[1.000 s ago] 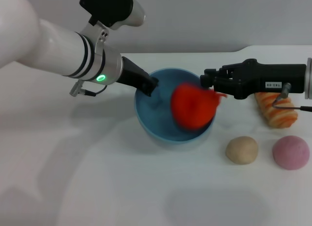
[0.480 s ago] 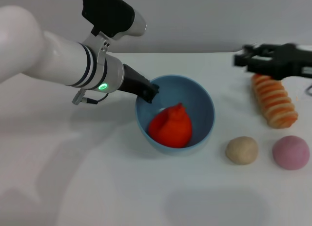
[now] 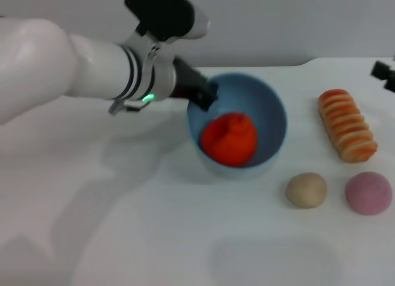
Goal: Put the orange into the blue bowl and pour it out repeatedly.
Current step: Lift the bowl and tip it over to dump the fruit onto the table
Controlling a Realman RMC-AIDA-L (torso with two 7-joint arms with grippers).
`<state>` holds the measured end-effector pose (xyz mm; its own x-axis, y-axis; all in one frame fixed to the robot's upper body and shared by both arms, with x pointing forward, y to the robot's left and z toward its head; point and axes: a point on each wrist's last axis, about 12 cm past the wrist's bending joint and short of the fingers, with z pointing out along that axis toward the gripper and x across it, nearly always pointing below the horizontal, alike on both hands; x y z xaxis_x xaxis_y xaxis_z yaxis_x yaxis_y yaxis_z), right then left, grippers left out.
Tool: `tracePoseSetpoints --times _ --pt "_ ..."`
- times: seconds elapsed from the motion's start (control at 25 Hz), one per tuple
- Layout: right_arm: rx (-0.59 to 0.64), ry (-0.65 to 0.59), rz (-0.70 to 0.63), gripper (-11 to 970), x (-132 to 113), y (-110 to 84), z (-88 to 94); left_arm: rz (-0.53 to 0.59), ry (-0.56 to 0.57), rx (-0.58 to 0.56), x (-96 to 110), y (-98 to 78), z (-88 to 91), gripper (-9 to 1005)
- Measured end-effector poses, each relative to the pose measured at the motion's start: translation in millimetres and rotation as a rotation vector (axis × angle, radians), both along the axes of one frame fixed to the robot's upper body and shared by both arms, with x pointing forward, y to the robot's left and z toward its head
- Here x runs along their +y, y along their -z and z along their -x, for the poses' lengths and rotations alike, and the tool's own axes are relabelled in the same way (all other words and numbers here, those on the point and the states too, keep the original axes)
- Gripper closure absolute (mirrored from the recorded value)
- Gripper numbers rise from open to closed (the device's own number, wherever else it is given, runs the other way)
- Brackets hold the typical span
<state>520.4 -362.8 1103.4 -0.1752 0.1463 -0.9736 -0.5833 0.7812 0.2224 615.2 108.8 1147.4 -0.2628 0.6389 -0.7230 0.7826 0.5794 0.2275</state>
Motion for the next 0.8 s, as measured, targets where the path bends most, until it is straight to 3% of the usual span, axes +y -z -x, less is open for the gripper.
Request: tracePoseSetpoints --times 0.16,0.24,0.32,0.44,0.64,0.68,0.72,0.8 --pt "-0.042 0.074 -0.031 282 -7 15.7 14.9 -0.028 0.045 -0.126 -10 -15.9 0.5 998" --pt "-0.071 0.124 -0.004 192 -11 25.7 23.5 -0.054 0.082 -0.192 -18 -22.8 4.0 998" --pt "-0.091 0.183 0.010 192 -16 34.1 30.9 -0.095 0.138 -0.295 -27 -26.8 13.5 998" --pt "-0.098 0.262 -0.013 192 -22 42.9 39.8 -0.133 0.208 -0.441 -38 -27.2 31.1 998" --pt "-0.106 0.327 -0.024 193 -23 53.2 48.4 -0.169 0.267 -0.566 -43 -23.0 41.7 997" --pt "-0.102 0.333 -0.032 193 -21 55.7 48.9 -0.179 0.288 -0.609 -43 -21.3 44.8 997" --pt "-0.097 0.338 -0.041 193 -20 57.6 49.0 -0.210 0.345 -0.730 -41 -17.2 53.5 997" --pt "-0.089 0.344 -0.052 193 -18 60.0 48.8 -0.227 0.369 -0.794 -41 -15.1 58.2 996"
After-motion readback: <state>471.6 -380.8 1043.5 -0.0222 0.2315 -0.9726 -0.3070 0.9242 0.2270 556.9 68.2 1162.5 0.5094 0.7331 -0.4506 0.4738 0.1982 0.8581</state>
